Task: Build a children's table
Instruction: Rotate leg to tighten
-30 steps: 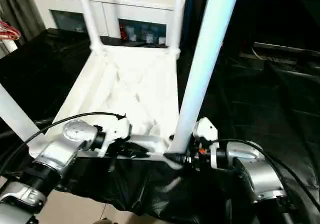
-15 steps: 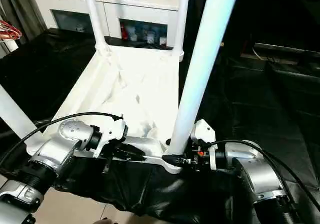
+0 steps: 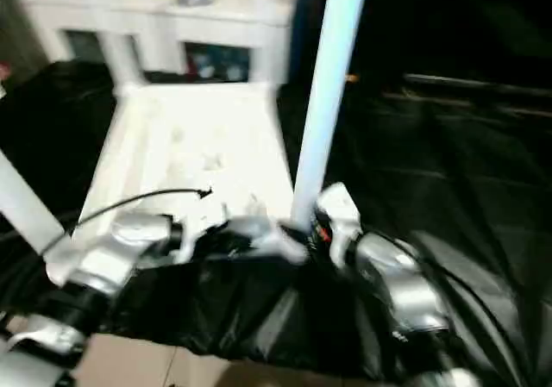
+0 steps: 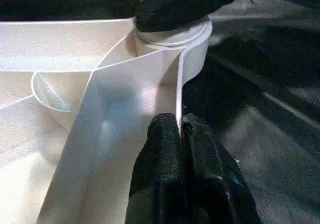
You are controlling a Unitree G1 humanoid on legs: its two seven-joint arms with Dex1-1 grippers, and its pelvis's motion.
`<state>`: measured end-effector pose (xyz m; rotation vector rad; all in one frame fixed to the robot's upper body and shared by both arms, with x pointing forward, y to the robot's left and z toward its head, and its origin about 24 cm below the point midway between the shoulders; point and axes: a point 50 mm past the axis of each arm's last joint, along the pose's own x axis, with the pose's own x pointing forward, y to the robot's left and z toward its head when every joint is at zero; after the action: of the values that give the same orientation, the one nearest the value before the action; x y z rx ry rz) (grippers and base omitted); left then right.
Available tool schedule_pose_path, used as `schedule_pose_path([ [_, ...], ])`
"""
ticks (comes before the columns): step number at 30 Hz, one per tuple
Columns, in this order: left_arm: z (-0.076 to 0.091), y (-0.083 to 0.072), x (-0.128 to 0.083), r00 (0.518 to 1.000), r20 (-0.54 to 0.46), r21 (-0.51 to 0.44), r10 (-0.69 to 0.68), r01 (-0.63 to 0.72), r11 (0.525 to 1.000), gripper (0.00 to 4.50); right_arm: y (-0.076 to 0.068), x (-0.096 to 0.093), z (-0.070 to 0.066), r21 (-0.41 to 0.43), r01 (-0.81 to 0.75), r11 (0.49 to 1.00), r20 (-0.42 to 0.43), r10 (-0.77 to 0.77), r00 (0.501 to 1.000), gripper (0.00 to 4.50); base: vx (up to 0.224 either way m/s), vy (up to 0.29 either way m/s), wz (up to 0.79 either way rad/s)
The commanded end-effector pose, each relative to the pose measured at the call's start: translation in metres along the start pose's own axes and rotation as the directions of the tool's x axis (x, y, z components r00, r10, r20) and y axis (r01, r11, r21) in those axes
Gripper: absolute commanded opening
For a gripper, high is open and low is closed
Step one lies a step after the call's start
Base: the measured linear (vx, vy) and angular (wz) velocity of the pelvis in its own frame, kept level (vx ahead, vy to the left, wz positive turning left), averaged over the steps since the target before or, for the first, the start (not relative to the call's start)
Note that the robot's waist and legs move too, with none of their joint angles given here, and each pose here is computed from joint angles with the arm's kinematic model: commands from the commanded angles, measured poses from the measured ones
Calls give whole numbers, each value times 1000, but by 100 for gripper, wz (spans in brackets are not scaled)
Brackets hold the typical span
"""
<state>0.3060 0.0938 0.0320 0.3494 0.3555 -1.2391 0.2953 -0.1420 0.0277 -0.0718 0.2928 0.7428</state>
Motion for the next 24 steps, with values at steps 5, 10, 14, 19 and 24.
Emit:
schedule_pose_path([
  [5, 42, -16, 43, 994, 108, 53, 27, -33, 998, 0, 45, 40, -30, 123, 9, 992, -126, 7, 992, 193, 0, 0, 0],
  [10, 47, -23, 50, 993, 115, 48, 18, -24, 999, 0, 46, 46, -26, 153, 45, 987, -93, -31, 995, 249, 0, 0, 0],
  [14, 46, -24, 43, 990, 133, 35, -40, 35, 999, 0, 39, 34, -22, 151, -10, 988, -53, 18, 998, 271, 0, 0, 0],
  [19, 43, -19, 29, 986, 139, 41, -89, 84, 996, 0, 29, 13, -15, 70, -93, 993, -19, 95, 995, 299, 0, 0, 0],
  [24, 30, -13, 0, 980, 117, 67, -159, 152, 986, 0, 17, -15, -13, 5, -230, 973, -18, 230, 973, 299, 38, -25, 4],
])
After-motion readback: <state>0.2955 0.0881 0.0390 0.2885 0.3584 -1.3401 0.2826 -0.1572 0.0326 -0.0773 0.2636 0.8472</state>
